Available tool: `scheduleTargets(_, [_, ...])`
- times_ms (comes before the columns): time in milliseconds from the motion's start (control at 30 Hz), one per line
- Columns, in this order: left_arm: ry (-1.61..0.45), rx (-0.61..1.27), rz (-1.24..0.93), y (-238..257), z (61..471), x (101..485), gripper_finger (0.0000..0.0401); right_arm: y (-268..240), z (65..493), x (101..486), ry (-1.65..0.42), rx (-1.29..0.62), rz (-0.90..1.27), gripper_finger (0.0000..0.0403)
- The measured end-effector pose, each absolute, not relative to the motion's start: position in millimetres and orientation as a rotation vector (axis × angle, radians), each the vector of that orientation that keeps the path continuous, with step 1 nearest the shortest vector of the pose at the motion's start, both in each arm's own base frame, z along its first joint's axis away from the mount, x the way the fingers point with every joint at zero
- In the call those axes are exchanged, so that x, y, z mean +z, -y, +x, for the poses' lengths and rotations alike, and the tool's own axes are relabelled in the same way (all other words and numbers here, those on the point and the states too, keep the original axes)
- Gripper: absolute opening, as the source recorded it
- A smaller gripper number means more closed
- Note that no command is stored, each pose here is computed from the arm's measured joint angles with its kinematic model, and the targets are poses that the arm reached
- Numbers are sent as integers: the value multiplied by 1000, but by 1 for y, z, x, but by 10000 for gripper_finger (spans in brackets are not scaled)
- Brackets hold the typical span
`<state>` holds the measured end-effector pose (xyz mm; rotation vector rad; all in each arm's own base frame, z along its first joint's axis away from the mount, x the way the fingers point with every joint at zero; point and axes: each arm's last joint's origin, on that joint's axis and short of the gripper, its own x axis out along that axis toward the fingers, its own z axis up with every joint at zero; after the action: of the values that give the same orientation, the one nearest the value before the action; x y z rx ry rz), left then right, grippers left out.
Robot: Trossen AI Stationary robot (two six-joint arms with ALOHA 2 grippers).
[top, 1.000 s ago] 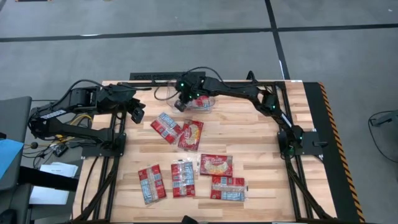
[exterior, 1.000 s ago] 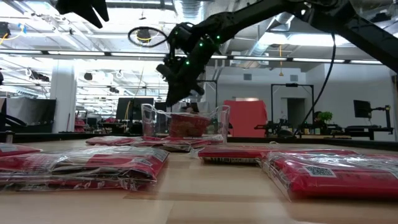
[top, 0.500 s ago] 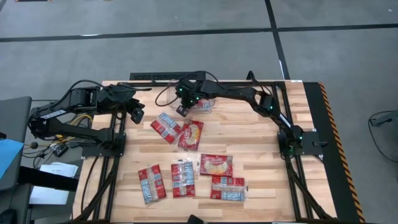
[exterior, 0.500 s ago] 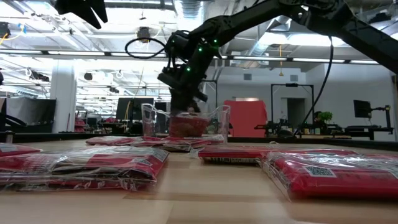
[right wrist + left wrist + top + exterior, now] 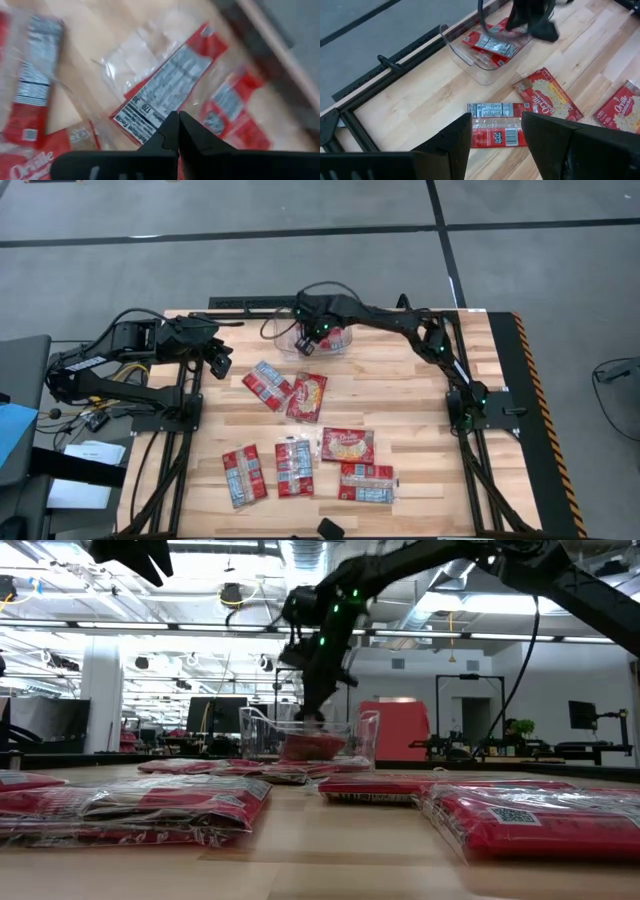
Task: Sort popcorn bags into baskets
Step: Put the red popcorn pack into the transparent bin
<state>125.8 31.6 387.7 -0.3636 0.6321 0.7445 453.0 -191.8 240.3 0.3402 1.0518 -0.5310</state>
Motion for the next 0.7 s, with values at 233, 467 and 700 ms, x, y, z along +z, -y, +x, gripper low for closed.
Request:
scheduleTargets(233, [-657,736,-337,-31,125,387,163,137,448,308,-1008,-59,210,61])
scheduleTargets(467, [-690,726,-310,-31,124,385,163,68,451,307,-1103,164,13,178])
scheduleTargets(700, [-686,778,-304,-31,113,386,176,45,507,250,-952,-11,77,267])
